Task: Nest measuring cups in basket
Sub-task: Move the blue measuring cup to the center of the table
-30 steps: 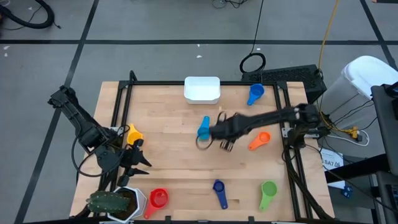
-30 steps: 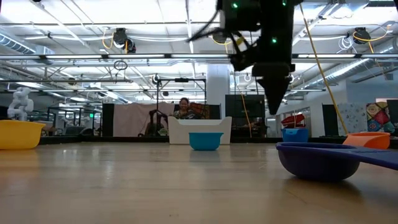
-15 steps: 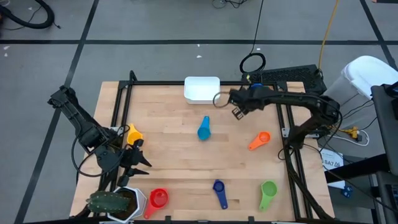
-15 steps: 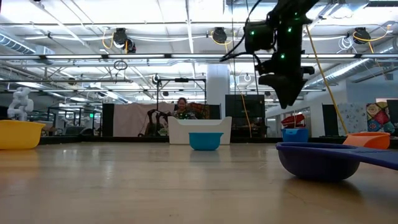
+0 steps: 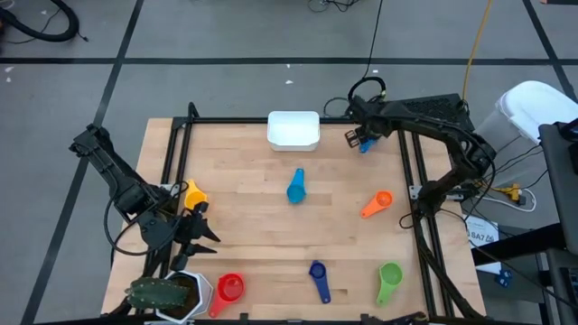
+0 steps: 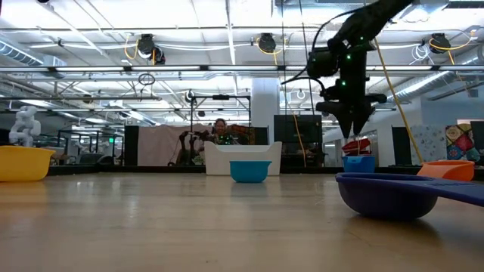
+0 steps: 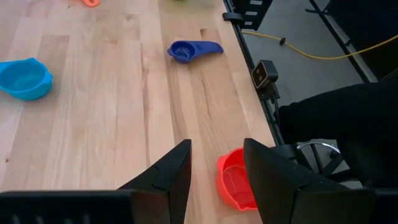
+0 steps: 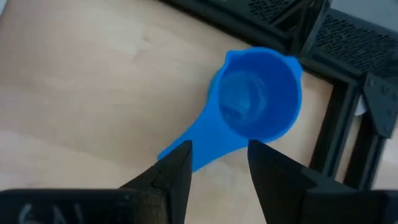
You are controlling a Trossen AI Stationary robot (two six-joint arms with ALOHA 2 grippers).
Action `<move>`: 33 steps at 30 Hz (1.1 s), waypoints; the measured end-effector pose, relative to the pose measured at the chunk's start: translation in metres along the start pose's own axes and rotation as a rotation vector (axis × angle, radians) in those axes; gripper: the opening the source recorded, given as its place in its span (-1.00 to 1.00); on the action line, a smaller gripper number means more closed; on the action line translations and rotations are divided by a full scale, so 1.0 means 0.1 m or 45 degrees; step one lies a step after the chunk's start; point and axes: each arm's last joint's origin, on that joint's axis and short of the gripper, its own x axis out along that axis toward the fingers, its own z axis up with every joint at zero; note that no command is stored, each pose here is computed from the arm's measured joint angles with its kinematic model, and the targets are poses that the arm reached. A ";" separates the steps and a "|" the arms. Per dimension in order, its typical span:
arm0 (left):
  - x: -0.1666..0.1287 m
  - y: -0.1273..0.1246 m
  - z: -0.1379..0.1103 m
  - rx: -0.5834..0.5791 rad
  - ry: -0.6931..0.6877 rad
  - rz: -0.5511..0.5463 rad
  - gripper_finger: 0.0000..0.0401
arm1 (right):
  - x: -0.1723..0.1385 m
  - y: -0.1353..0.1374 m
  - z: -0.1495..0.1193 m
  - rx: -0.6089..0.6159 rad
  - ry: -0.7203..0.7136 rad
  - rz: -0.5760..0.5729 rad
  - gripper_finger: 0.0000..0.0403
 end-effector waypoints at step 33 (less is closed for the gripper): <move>0.00 0.00 0.00 0.006 0.001 0.001 -0.25 | 0.74 0.01 0.22 -0.011 0.166 0.132 -0.26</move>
